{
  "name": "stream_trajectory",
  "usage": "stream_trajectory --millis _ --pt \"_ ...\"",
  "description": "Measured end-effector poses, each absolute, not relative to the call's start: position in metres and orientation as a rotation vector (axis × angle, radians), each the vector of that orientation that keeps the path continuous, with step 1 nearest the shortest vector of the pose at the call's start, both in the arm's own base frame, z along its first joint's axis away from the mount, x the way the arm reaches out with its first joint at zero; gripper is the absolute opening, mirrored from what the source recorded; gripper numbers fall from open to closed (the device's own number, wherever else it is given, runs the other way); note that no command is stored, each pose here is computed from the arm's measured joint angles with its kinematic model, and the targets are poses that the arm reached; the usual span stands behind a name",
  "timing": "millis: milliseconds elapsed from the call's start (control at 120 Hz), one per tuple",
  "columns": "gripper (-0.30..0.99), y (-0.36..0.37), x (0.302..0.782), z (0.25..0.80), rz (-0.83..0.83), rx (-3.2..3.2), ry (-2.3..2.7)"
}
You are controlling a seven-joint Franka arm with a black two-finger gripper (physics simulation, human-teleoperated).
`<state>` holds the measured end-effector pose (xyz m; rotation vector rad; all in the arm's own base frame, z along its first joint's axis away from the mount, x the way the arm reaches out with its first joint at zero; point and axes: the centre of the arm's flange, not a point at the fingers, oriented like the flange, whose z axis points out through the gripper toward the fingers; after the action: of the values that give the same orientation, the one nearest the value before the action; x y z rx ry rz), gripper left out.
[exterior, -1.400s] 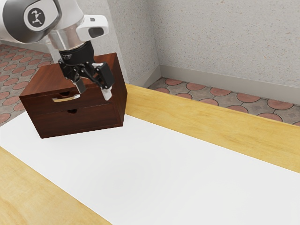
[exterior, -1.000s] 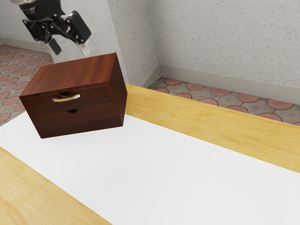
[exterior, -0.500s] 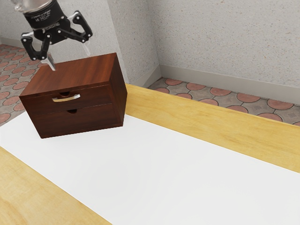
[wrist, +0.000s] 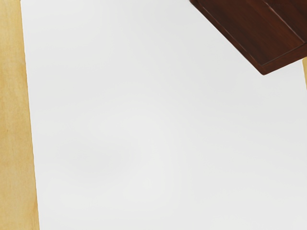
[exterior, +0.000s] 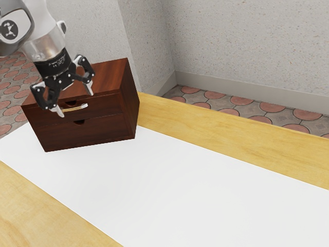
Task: Pull the drawer handle with one arm to open the drawer
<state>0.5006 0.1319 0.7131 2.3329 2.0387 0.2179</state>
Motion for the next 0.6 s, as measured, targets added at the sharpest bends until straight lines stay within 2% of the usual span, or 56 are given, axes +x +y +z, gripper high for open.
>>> stream_trajectory --millis 158,350,600 --pt "0.69 0.154 0.507 0.682 0.325 2.213 2.125" --pt "0.69 0.172 0.519 0.676 0.472 2.065 2.164" --pt "0.69 0.205 0.520 0.659 0.546 1.889 2.247"
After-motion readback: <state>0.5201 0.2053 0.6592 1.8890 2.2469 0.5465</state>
